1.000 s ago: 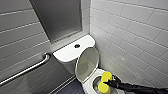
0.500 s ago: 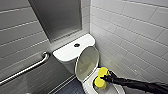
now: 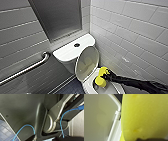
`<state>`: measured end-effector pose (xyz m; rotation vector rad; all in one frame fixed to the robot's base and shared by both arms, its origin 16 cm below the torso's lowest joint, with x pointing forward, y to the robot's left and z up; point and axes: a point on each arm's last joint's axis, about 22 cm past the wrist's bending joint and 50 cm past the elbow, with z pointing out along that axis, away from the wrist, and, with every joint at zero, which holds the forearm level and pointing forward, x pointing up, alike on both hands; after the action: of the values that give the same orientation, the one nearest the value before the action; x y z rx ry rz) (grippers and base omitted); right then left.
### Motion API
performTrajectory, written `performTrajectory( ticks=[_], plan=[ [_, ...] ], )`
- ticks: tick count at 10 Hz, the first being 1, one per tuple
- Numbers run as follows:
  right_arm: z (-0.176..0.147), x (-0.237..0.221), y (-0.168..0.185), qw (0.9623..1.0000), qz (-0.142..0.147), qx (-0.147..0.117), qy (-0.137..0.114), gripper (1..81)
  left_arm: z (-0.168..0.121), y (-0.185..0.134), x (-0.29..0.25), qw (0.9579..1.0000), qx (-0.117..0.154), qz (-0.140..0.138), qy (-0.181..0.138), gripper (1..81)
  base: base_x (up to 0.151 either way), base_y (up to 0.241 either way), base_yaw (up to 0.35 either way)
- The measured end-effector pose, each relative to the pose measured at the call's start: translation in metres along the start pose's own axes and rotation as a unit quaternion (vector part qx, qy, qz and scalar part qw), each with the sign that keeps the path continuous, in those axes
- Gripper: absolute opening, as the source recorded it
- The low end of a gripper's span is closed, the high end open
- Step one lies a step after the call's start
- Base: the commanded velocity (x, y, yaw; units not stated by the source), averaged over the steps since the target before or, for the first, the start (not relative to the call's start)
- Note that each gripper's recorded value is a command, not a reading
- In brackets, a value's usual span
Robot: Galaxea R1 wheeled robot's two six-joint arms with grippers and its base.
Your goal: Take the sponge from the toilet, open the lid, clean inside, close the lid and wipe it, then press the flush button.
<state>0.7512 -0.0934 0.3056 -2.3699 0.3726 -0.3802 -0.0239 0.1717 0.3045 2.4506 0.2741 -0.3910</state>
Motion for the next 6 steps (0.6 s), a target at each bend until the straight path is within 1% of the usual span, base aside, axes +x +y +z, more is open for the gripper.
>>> performTrajectory(
  ticks=[2,4,6],
  plan=[
    [0.009,-0.001,0.014,0.9994,0.026,-0.022,0.006,1.0,-0.001,0.0,-0.007,1.0,0.0,-0.003,-0.004,81.1,0.0,0.0,0.0],
    [0.01,-0.002,0.031,0.9975,0.056,-0.039,0.017,1.0,-0.001,0.001,-0.005,1.0,-0.001,-0.003,-0.001,81.1,0.0,0.0,0.0],
    [0.006,-0.003,0.042,0.9964,0.069,-0.039,0.03,1.0,-0.001,0.001,-0.005,1.0,-0.001,-0.003,-0.001,81.1,0.0,0.0,0.0]
  ],
)
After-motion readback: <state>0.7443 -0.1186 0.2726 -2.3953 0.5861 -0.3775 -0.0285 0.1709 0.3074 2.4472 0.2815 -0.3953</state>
